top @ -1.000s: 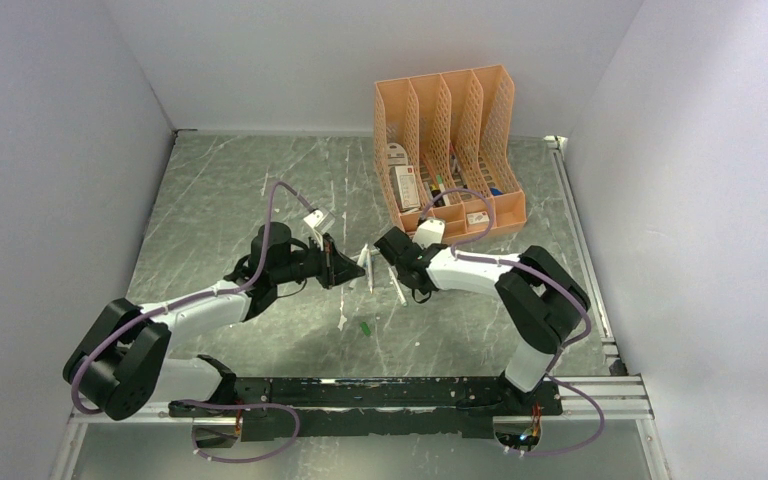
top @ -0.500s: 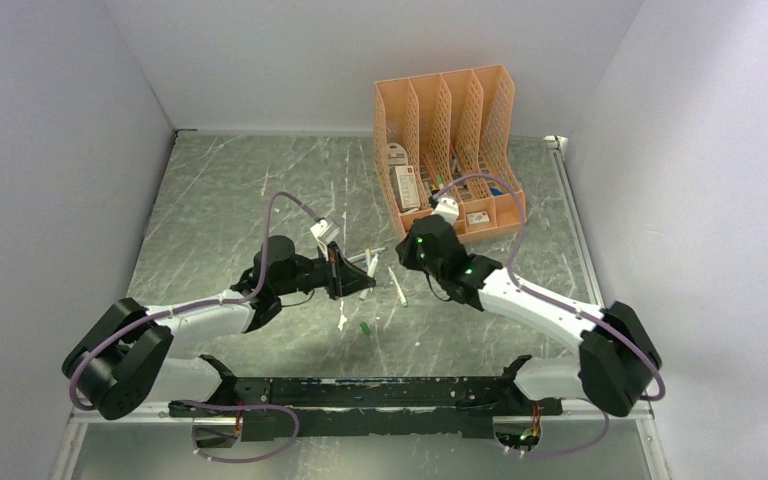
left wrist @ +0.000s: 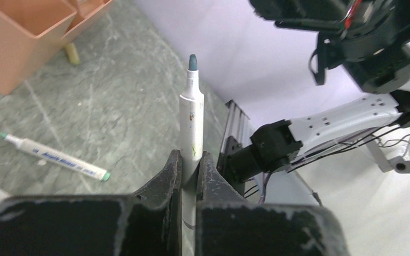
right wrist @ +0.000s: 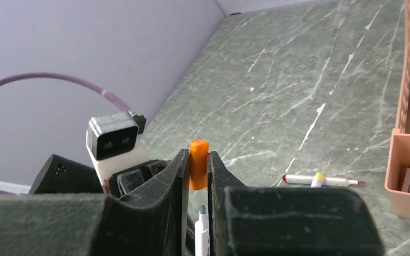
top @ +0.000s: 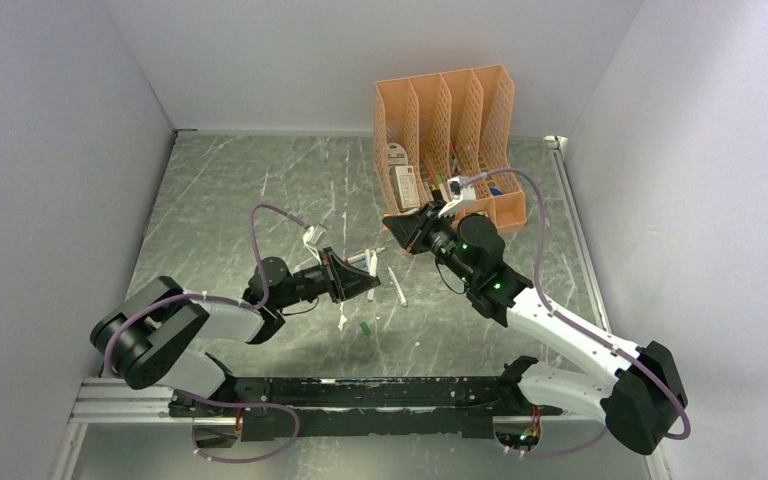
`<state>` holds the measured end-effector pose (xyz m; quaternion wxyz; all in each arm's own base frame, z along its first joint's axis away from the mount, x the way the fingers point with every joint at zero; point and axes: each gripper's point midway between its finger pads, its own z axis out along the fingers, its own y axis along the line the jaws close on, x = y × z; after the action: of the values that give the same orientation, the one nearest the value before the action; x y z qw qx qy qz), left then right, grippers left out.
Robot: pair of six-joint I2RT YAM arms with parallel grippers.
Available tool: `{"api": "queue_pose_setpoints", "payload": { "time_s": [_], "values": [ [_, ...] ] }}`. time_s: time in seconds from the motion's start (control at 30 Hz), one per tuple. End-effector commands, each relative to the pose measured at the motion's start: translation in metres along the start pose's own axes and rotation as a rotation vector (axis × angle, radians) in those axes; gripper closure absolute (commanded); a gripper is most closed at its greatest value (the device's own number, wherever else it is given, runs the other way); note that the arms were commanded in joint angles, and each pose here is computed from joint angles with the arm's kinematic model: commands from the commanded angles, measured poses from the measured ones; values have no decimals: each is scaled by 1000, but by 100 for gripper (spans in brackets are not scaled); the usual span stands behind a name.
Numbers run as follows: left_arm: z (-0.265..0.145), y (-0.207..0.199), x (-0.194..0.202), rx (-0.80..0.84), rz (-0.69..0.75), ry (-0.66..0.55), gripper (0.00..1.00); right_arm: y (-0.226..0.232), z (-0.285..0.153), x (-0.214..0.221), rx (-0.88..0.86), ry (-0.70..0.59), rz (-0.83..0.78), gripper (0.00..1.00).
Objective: Insert the pens into the pen caps
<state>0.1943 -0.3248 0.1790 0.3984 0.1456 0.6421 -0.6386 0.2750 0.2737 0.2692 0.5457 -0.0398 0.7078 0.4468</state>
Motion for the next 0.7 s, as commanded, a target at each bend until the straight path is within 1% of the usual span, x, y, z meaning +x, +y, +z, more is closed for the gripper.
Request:
{"api": "queue_pose_setpoints", "payload": {
  "time_s": [0.0,0.23,0.67],
  "values": [
    [15,-32,-26,129,19,-93,93,12,-5,2,-94,-10,-29,100],
    [23,-29,-25,98,43,-83,93,11,-9,9,-107,-1,-24,100],
    [23,-26,-28,75,47,-98,93,17,-14,2,-121,-8,-36,100]
  ]
}}
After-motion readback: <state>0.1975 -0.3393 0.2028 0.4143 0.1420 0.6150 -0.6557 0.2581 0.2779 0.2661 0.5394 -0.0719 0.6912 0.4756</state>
